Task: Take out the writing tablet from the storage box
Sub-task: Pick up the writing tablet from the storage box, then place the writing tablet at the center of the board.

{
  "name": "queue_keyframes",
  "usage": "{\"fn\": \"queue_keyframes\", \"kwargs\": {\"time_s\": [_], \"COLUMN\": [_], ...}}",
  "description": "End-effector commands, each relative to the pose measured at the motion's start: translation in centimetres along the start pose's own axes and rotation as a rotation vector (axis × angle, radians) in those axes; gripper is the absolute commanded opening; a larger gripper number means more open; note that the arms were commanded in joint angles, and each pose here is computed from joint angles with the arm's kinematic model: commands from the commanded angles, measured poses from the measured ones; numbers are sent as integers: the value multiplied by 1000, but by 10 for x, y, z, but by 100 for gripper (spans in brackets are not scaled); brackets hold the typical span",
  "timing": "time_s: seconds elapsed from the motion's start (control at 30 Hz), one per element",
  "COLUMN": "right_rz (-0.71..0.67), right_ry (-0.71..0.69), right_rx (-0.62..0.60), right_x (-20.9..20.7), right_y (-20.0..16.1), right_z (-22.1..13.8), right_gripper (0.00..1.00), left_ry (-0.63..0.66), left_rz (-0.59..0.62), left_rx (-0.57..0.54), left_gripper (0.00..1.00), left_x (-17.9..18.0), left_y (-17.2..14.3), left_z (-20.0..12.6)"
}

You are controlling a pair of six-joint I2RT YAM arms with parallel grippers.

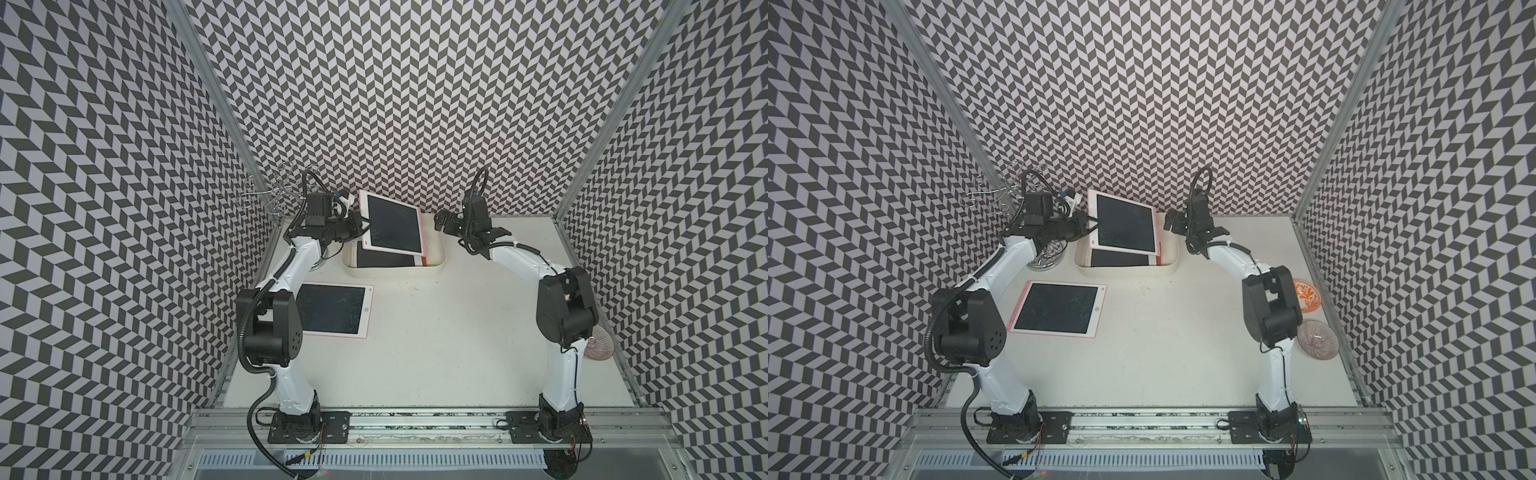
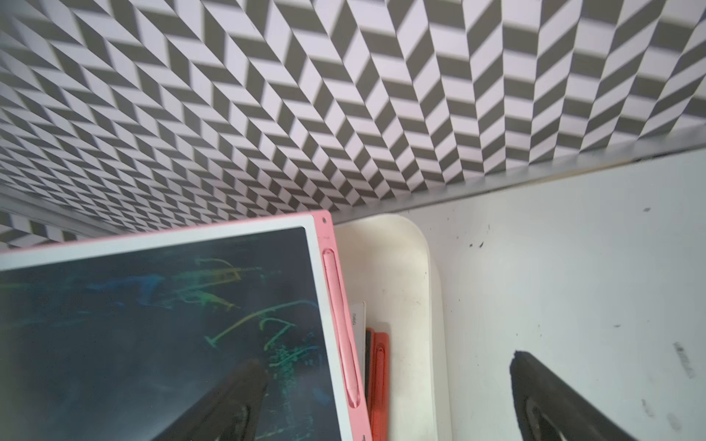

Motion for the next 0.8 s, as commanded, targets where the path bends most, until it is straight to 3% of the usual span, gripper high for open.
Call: {"fn": "queue_keyframes", "kwargs": {"time_s": [0.0,0.3,0.77], "right_rz": [-6,66,125], "right_ry": [12,73,70], "right_rx": [-113,-141,-141], "right_x": [11,-17,-67], "right_y": [38,67,82], "right_z": [-43,-112,-156], "right_gripper": [100,99,100], "left_ry": [-166,-326,-483], "left_rz": [15,-47,-159], "left_rx": [-117,-144,2], "left_gripper": [0,0,0], "left_x": [-34,-82,-126], "left_y": [21,10,-38], "left_z": [-20,7,128]}}
Point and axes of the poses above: each gripper's point midway between its finger pads, its own z axis out along the fingers, its own x axis along the line the jaws close on, y = z × x, the point moved 10 cm from there along -z, back along the fingers, and after that the axes turned 9 degrees about z, right-handed, at the moved point
